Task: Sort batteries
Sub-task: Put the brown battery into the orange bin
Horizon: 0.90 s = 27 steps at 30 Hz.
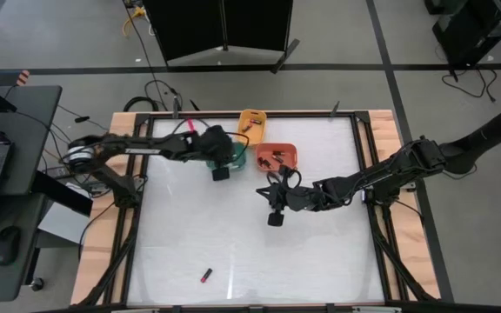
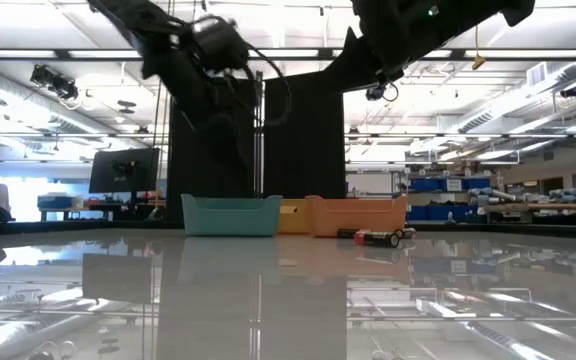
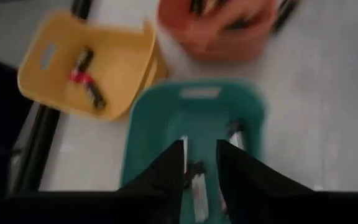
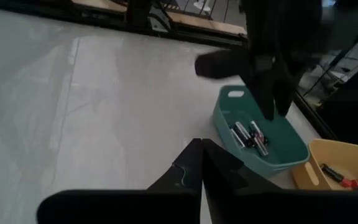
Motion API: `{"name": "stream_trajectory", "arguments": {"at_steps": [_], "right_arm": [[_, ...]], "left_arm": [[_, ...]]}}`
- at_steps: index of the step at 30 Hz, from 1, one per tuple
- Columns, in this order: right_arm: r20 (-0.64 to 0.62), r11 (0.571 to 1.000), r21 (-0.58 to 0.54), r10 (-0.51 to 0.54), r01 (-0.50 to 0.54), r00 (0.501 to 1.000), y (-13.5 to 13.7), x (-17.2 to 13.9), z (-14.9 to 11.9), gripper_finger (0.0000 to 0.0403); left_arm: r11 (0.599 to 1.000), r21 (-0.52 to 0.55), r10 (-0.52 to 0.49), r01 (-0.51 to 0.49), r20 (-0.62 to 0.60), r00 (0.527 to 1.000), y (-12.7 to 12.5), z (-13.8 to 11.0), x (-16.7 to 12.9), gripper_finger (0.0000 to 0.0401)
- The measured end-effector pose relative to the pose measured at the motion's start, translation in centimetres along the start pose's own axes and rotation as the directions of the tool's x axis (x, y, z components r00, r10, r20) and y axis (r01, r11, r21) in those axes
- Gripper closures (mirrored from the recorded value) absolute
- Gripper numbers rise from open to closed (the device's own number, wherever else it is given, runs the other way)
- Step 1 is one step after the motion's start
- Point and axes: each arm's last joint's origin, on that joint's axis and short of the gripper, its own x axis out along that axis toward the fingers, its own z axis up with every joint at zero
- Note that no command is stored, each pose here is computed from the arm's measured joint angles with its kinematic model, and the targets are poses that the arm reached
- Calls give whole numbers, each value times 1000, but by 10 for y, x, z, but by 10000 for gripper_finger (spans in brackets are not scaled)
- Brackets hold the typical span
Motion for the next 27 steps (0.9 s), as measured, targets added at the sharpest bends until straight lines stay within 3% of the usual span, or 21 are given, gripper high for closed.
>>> {"name": "stream_trajectory", "arguments": {"at_steps": [6,9,17,21,27], "right_arm": [[28,999,29,-31,30,999,-5,4,-12,393],[47,996,86,-16,11,999,-9,7,-22,389],[172,963,226,108,-146,979,-12,6,-44,391],[99,955,276,87,-111,991,-8,4,-60,381],[-88,953,302,-1,28,996,-3,-2,-86,375]], "left_arm": [[995,-47,-75,87,210,975,-15,-27,-21,348],[989,-42,-116,140,355,928,-29,-38,-30,366],[978,73,-189,194,701,687,-71,-66,-54,384],[970,97,-212,222,783,584,-85,-84,-59,384],[958,135,-256,253,802,539,-97,-108,-62,384]]}}
